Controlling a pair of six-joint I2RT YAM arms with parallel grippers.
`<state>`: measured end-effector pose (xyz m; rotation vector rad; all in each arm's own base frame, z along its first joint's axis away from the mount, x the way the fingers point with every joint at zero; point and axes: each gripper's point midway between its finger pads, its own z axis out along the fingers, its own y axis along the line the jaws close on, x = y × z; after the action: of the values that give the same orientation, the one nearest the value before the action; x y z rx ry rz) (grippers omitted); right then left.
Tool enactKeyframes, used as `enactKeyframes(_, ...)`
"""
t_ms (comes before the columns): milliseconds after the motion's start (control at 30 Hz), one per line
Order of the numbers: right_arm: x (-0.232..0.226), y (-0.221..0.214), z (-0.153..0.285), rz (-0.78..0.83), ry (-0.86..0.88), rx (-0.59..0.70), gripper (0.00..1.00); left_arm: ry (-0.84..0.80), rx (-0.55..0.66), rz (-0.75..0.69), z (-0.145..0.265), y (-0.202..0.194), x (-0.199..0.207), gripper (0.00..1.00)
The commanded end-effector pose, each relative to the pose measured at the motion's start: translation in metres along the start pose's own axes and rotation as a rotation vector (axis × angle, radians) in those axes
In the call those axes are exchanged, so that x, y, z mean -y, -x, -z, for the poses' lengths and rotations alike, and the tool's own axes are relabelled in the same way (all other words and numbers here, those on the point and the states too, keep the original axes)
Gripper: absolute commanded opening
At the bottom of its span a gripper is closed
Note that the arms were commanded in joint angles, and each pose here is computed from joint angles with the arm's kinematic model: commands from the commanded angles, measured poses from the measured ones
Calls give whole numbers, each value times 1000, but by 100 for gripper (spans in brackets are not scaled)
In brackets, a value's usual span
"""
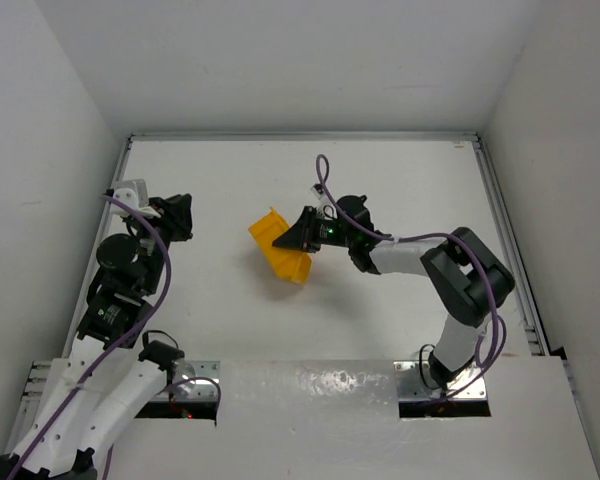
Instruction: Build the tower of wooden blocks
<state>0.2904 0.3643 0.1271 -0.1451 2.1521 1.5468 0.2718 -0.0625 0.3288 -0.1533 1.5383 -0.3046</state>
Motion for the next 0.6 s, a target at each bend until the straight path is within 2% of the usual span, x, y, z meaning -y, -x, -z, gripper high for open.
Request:
enactKeyframes(0, -61, 26, 10, -55, 302, 82, 0, -2, 24, 5, -1, 7, 0, 19)
enactKeyframes(167, -67, 40, 21, -211, 500, 141, 0, -7, 21, 5, -2, 6, 1, 19)
enactKeyframes(267, -63, 42, 21, -270, 541, 152, 0, -8, 19, 7, -2, 6, 1, 19)
enactKeyframes(567, -71, 40, 42, -160, 539, 179, 0, 8, 23, 1, -2, 7, -1, 19)
